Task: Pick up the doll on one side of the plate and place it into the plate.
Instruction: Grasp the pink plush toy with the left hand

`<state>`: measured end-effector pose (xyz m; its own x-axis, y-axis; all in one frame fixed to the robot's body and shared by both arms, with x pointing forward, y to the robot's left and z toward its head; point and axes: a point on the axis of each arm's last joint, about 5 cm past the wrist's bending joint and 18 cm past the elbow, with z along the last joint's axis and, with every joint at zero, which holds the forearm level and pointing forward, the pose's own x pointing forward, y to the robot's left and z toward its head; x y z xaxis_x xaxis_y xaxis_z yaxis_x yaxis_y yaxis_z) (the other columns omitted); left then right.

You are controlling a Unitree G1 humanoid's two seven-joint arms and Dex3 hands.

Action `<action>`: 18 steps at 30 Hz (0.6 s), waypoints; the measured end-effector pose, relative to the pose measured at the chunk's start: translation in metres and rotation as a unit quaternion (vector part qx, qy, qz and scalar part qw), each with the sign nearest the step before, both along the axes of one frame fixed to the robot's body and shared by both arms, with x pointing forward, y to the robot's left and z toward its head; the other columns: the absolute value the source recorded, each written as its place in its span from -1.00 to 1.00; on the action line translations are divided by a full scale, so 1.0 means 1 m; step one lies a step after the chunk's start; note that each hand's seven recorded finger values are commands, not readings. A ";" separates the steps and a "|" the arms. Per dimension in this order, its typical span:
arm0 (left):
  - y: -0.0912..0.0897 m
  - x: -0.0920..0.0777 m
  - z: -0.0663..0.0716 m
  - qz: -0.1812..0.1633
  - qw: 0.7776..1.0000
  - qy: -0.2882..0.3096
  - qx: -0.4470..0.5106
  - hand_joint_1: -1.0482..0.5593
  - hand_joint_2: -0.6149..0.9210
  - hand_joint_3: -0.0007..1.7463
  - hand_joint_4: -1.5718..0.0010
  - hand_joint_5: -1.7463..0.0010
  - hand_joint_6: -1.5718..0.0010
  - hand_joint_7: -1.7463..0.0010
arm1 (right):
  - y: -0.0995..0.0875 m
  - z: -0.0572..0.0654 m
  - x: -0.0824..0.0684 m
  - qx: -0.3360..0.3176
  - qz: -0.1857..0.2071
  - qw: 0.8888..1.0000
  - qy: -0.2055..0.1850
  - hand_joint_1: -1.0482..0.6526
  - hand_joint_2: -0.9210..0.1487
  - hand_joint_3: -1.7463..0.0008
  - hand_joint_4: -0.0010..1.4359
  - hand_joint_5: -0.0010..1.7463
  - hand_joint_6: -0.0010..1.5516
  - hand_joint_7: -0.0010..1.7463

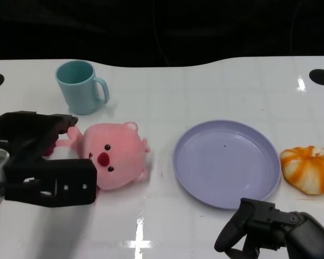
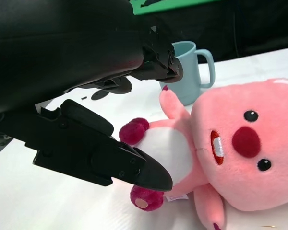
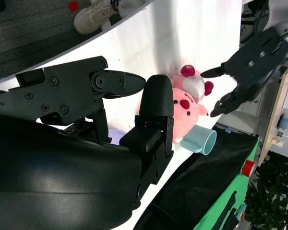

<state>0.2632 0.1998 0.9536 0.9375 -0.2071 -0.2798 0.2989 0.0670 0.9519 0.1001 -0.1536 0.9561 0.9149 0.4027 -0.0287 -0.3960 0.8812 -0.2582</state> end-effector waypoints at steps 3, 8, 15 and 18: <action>-0.004 0.007 -0.006 0.002 1.000 0.017 0.009 -0.60 1.00 -0.96 0.78 0.78 0.67 1.00 | 0.000 0.001 0.000 -0.003 -0.001 1.000 -0.002 -0.08 -1.00 0.60 -0.07 0.80 -0.23 0.47; -0.012 0.018 -0.018 0.007 0.999 0.045 0.023 -0.61 1.00 -0.97 0.76 0.80 0.66 0.99 | 0.000 0.001 0.000 -0.006 -0.001 1.000 -0.003 -0.09 -1.00 0.60 -0.07 0.79 -0.23 0.47; -0.023 0.034 -0.030 0.017 0.996 0.076 0.034 -0.59 1.00 -0.98 0.73 0.84 0.63 0.99 | 0.000 0.001 -0.002 -0.006 -0.003 1.000 0.002 -0.09 -1.00 0.60 -0.07 0.79 -0.23 0.47; -0.028 0.041 -0.032 0.022 0.995 0.089 0.041 -0.58 1.00 -0.98 0.71 0.85 0.61 0.99 | 0.000 0.002 -0.002 -0.006 -0.003 1.000 0.000 -0.09 -1.00 0.60 -0.07 0.79 -0.23 0.46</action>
<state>0.3038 0.1719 0.9214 0.8797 -0.1357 -0.4558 0.4610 0.0075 0.8874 0.0976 -0.1537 0.9586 0.9170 0.3975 -0.0327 -0.3911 0.8801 -0.2691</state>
